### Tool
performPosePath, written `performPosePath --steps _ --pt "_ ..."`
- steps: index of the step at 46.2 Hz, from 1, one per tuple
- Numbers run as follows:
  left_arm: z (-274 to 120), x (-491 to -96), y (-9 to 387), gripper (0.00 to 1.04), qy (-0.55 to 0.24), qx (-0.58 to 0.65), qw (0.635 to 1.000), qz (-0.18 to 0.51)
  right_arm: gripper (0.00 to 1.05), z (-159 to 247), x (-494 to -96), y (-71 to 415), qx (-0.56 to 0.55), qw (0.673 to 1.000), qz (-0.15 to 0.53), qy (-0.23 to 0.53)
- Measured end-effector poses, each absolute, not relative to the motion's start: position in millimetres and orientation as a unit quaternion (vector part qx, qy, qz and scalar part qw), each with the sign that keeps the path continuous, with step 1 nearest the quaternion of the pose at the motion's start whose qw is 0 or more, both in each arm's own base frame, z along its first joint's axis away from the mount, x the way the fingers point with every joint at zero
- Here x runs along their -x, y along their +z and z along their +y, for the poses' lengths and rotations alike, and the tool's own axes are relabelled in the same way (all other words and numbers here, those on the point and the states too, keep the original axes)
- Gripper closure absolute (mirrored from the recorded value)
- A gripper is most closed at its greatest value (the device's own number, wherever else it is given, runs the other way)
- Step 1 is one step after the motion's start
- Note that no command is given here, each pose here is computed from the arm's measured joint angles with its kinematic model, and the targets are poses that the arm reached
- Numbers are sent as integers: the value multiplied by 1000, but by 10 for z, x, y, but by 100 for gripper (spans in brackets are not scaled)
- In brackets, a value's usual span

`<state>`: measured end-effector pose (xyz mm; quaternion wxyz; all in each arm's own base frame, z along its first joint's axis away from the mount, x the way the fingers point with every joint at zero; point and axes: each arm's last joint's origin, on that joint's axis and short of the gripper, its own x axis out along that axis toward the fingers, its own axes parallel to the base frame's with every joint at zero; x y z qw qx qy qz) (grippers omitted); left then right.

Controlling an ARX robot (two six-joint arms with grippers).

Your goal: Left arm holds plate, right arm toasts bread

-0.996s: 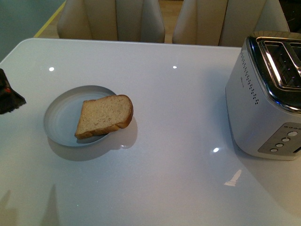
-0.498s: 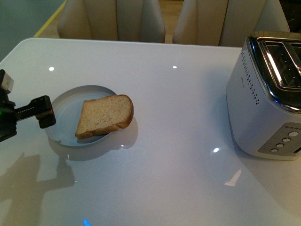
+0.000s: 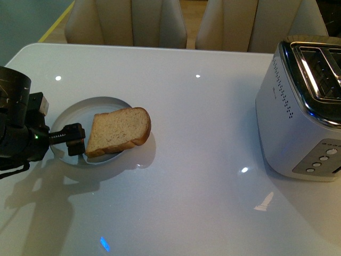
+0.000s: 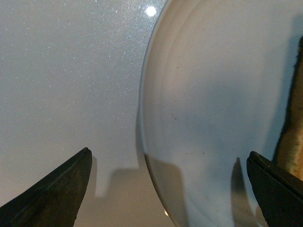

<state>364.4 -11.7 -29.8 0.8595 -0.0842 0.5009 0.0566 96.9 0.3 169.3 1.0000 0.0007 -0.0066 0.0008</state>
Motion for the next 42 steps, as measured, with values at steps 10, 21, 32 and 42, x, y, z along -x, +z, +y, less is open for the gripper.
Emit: performPosePath --steps 10,21,32,42 --pt "-140 -3627 -328 51 51 87 855 509 9 3 -969 1693 -1 1000 -7 1" --pt "-152 -3627 -285 92 48 134 846 513 9 3 -969 1693 -1 1000 -7 1" --pt "-153 -3503 -149 102 39 183 836 516 9 3 -969 1693 -1 1000 -7 1" --pt "-80 -3337 168 102 42 223 839 494 9 3 -969 1693 -1 1000 -7 1"
